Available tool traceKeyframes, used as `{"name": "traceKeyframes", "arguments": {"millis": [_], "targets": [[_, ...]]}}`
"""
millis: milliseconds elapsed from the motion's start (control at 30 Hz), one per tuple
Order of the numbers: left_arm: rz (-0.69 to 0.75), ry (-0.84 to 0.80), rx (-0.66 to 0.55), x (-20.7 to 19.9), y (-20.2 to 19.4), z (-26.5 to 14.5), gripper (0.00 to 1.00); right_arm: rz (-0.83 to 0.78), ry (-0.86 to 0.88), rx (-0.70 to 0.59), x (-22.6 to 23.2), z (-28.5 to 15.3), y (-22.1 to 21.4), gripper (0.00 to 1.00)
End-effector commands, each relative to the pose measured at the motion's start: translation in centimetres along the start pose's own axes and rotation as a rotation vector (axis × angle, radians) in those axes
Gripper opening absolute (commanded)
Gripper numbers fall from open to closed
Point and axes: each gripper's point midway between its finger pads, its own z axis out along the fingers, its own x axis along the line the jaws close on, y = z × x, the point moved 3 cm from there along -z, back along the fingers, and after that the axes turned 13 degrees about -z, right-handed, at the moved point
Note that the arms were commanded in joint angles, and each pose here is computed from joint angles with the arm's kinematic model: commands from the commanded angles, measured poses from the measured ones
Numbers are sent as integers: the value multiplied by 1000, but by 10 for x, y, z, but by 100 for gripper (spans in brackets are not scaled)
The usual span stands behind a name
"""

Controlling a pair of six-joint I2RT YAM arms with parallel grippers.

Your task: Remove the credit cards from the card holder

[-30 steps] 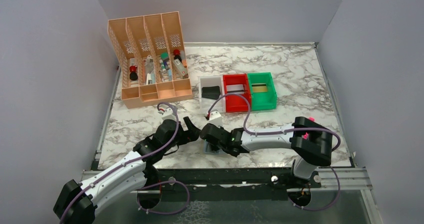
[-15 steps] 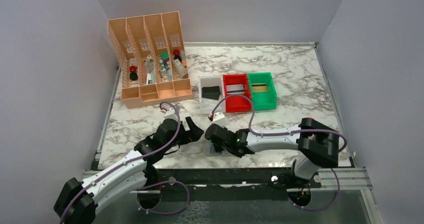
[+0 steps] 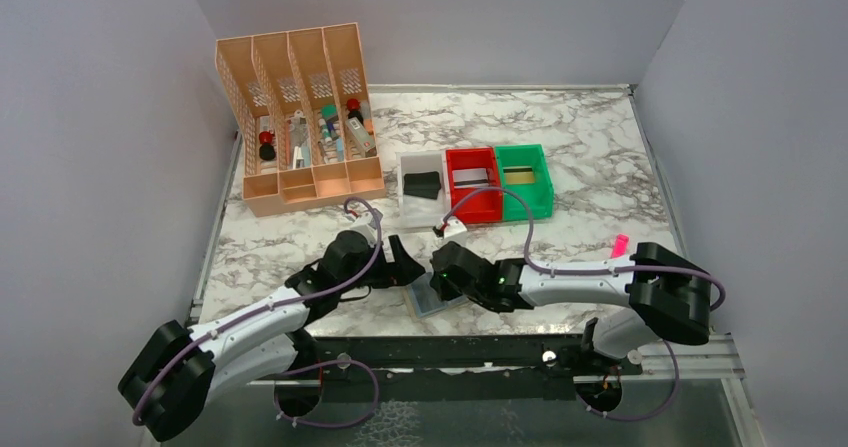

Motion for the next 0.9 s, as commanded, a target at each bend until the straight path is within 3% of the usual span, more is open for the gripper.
{"name": "traceKeyframes", "arguments": {"millis": [0,67,300,467,567,867], "targets": [[24,-103,58,-15,-7,5,81,39,41,-24,4,-2,3,1],[19,-87,55,-12,-6,6,80,30,41,-16,4,-2,1,3],[3,-45,-16,-8,3,2,80,-30,65,41,6,5,-12,28],[1,-22,-46,-4,6,-3,80,-69,15,95,1,14,-20,35],[2,-12,-52,-3,7,-4,80,-88,7,131,0,19,-28,34],[3,-7,-50,-3,7,-3,80,-69,-3,111,0,17,-22,4]]}}
